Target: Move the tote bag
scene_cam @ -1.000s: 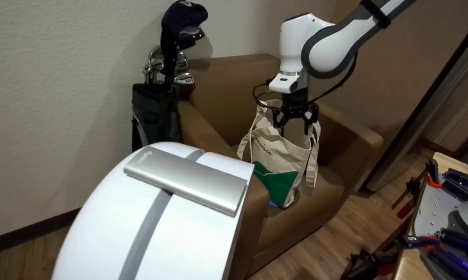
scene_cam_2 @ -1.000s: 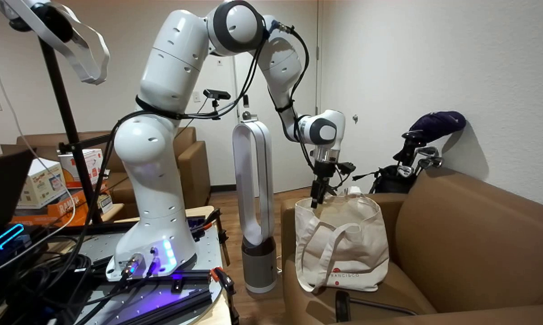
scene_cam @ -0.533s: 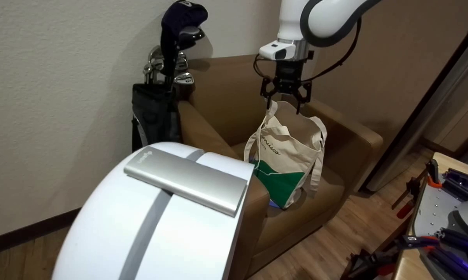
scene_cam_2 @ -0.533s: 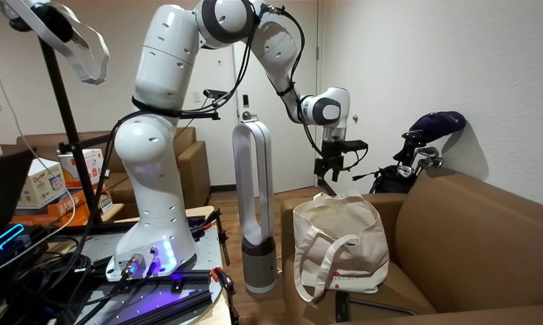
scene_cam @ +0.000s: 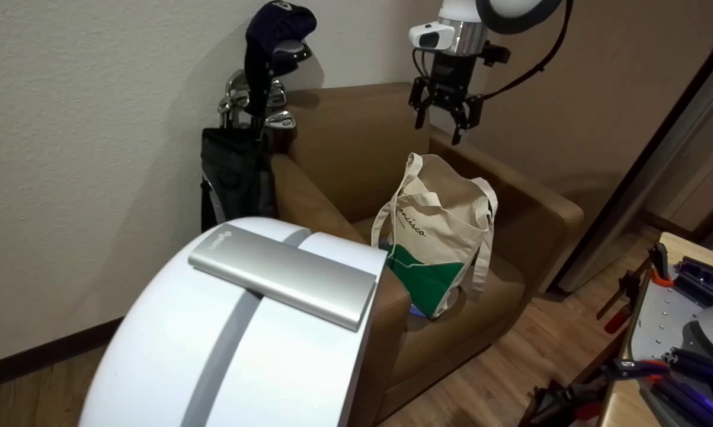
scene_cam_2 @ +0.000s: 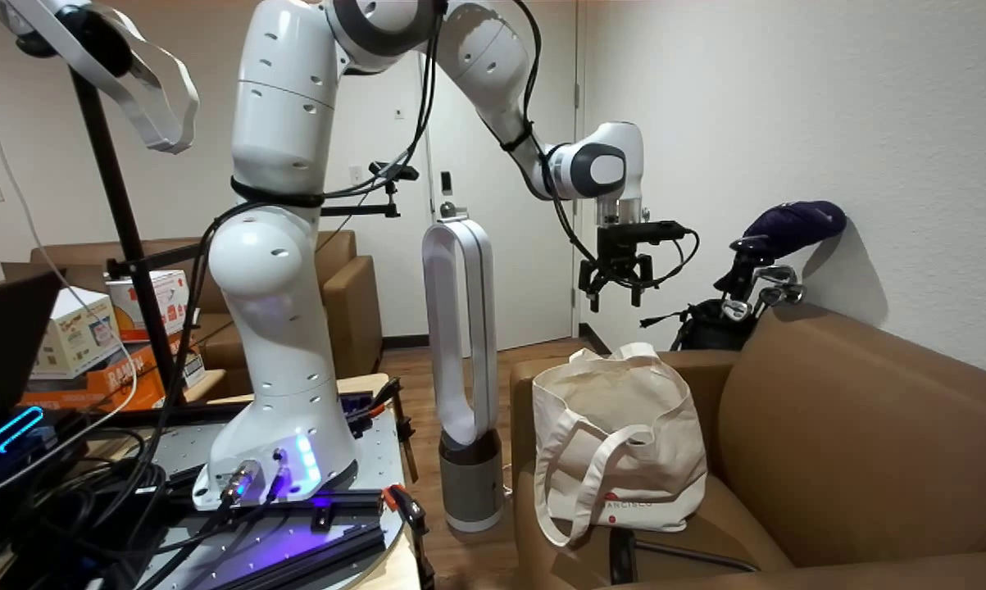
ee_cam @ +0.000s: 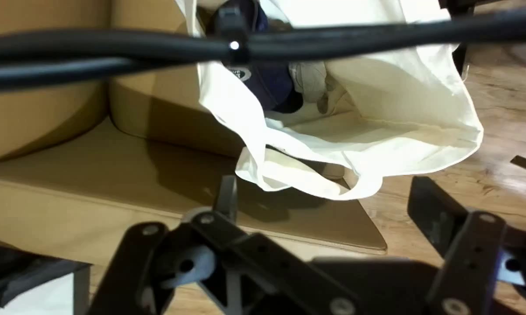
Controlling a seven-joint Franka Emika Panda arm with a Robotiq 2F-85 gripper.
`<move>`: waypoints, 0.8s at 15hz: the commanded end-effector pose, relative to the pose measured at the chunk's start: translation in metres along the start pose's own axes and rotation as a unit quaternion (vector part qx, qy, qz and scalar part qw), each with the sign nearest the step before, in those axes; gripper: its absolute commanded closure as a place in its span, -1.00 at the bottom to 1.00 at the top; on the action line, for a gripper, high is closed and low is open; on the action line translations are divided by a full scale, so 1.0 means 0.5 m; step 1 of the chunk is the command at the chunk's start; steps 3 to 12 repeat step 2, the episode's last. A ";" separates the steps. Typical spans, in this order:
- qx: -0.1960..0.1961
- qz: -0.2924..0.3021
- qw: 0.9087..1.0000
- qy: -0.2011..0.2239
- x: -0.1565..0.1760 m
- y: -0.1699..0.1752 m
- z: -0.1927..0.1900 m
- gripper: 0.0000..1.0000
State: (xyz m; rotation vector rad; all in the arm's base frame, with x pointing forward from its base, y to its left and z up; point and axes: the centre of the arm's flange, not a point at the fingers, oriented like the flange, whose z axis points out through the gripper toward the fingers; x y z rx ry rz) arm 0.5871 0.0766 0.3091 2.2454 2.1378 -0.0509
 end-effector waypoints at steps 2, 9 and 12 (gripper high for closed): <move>-0.001 0.026 1.000 -0.003 -0.011 -0.003 -0.003 -1.00; -0.001 0.026 1.000 -0.003 -0.011 -0.003 -0.003 -1.00; -0.001 0.026 1.000 -0.003 -0.011 -0.003 -0.003 -1.00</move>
